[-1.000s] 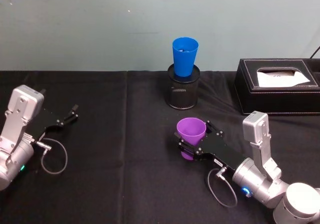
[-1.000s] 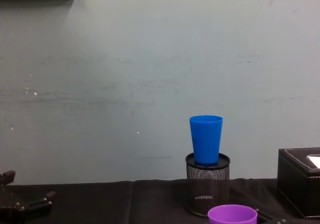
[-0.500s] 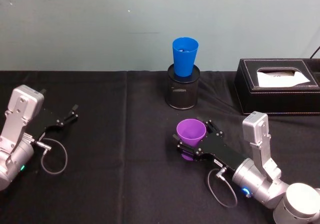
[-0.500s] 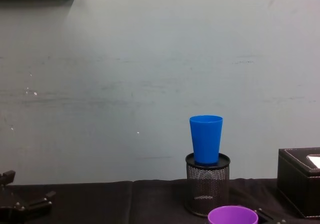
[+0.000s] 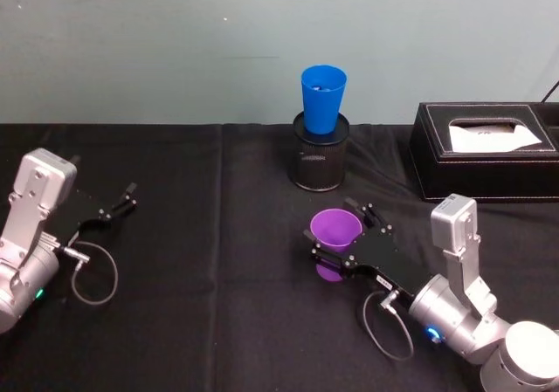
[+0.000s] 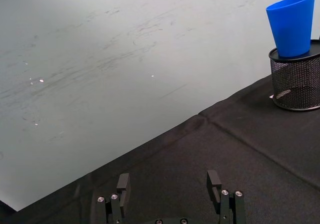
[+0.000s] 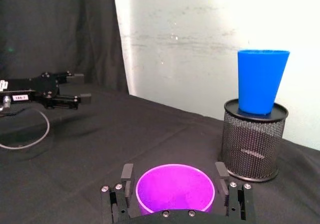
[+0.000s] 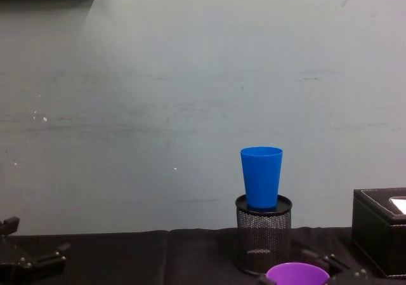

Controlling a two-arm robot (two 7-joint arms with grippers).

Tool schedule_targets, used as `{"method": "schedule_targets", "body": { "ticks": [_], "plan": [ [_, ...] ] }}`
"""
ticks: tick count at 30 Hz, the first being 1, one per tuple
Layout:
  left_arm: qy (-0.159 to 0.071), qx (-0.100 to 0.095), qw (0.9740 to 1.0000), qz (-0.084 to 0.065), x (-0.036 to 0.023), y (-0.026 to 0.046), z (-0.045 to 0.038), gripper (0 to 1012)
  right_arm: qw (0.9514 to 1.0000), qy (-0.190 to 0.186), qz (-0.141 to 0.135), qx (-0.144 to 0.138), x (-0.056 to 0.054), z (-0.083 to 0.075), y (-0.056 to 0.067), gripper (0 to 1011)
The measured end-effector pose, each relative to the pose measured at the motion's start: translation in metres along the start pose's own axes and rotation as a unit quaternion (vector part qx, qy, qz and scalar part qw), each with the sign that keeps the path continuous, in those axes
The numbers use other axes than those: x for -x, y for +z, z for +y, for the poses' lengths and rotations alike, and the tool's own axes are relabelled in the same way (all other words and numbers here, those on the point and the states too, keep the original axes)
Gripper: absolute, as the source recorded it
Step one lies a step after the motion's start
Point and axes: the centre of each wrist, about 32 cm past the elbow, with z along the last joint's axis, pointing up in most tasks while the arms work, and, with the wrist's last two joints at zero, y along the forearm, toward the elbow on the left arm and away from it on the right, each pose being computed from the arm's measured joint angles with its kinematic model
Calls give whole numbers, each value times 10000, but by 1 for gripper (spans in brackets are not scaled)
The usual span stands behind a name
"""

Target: Pick up one cup with a gripper and tap it against the other cup.

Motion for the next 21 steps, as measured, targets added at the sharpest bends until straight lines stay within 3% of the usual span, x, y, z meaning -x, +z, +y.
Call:
{"method": "schedule_targets", "body": {
  "ticks": [16,21],
  "plan": [
    [0,0,10000,0,0,0,0,1000,9992,-37,105,-395,29,-74,211,1000],
    [0,0,10000,0,0,0,0,1000,9986,-211,148,-453,35,-95,285,1000]
  ]
}}
